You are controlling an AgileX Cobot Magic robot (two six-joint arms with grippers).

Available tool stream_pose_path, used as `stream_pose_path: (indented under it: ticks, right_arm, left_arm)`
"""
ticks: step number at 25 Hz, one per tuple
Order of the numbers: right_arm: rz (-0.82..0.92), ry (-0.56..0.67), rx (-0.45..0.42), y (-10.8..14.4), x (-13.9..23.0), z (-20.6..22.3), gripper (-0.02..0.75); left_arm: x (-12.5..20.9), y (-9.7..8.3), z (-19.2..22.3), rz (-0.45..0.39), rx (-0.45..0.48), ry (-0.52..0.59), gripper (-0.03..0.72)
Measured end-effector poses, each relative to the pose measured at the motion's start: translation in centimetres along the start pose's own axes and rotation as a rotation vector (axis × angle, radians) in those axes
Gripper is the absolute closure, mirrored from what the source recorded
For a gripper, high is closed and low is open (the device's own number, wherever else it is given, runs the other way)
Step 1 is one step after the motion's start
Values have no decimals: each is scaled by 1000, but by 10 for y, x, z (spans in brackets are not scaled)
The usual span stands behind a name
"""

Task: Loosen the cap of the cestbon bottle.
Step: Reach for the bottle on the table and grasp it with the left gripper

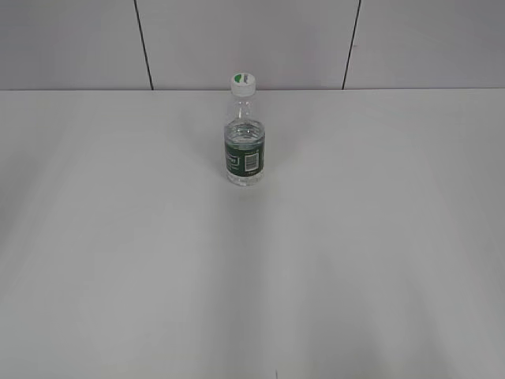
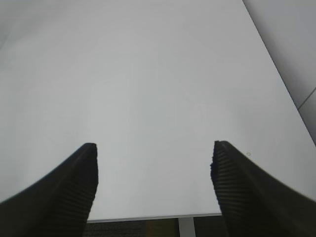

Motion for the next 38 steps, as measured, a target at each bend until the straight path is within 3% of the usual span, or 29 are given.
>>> stream_pose_path:
  ticks: [9, 12, 27, 38]
  right_arm:
    - [0, 0, 0, 0, 0, 0, 190]
    - [0, 0, 0, 0, 0, 0, 190]
    - [0, 0, 0, 0, 0, 0, 190]
    - [0, 0, 0, 0, 0, 0, 190]
  left_arm:
    - [-25, -31, 56, 78, 60, -263, 171]
    - [-14, -36, 80, 57, 67, -270, 171]
    - [128, -48, 188, 11, 81, -58, 171]
    - [218, -63, 188, 15, 151, -124, 188]
Point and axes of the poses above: a point on each arm's last joint axis where the gripper is mounted, z pointing out along that axis toward the gripper, y along the wrist's bending axis when the last joint is at zero, x = y × z, the point moved 9 cm from there along z, pointing out along that axis toward the gripper, and after that the axes turned 2 degrees about -z, right-handed, at the moved point
